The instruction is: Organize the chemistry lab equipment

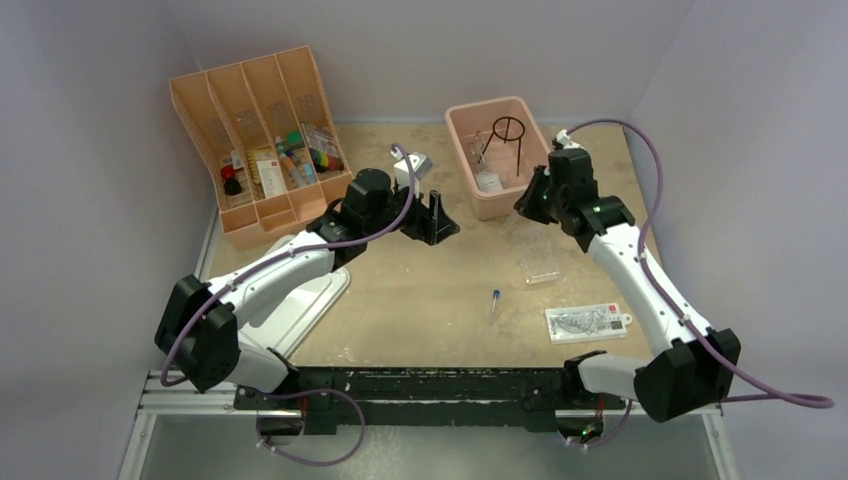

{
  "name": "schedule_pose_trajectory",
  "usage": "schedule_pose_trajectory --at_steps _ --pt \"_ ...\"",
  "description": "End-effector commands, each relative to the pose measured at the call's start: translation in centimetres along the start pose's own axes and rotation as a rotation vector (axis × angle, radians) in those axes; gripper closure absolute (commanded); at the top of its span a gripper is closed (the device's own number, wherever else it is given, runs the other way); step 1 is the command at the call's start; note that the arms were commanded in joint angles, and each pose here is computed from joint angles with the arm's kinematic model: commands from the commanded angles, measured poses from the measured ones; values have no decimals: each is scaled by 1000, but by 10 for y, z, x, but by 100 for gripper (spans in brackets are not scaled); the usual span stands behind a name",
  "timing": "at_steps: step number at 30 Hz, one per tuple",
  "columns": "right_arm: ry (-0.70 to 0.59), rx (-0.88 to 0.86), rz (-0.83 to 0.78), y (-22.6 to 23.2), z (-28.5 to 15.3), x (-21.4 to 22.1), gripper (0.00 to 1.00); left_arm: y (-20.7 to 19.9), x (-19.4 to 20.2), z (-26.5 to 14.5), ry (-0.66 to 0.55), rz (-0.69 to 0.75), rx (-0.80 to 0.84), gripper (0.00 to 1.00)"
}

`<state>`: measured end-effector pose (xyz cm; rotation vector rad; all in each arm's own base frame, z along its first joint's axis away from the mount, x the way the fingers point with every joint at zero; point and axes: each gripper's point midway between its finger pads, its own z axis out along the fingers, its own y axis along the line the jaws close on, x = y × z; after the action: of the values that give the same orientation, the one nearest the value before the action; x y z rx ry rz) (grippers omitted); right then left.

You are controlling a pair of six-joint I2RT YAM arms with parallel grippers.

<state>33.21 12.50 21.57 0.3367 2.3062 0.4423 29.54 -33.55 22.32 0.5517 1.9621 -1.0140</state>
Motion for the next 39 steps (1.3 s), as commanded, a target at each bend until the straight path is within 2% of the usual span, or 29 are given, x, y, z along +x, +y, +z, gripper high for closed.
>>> schedule_pose_trajectory --at_steps 1,13,24,30,39 --pt "-260 267 -168 -56 -14 -43 87 8 -22 -12 -91 -40 -38 27" --pt "-443 457 -199 -102 14 -51 88 32 0 -16 -35 -85 -96 27" --pt "-449 485 -97 -116 52 -38 88 47 6 -15 -14 -120 -110 27" --pt "-452 540 -17 -134 58 -29 88 49 16 -7 20 -141 -91 28" --pt "-432 564 21 -147 67 -15 88 51 21 -5 31 -146 -91 28"
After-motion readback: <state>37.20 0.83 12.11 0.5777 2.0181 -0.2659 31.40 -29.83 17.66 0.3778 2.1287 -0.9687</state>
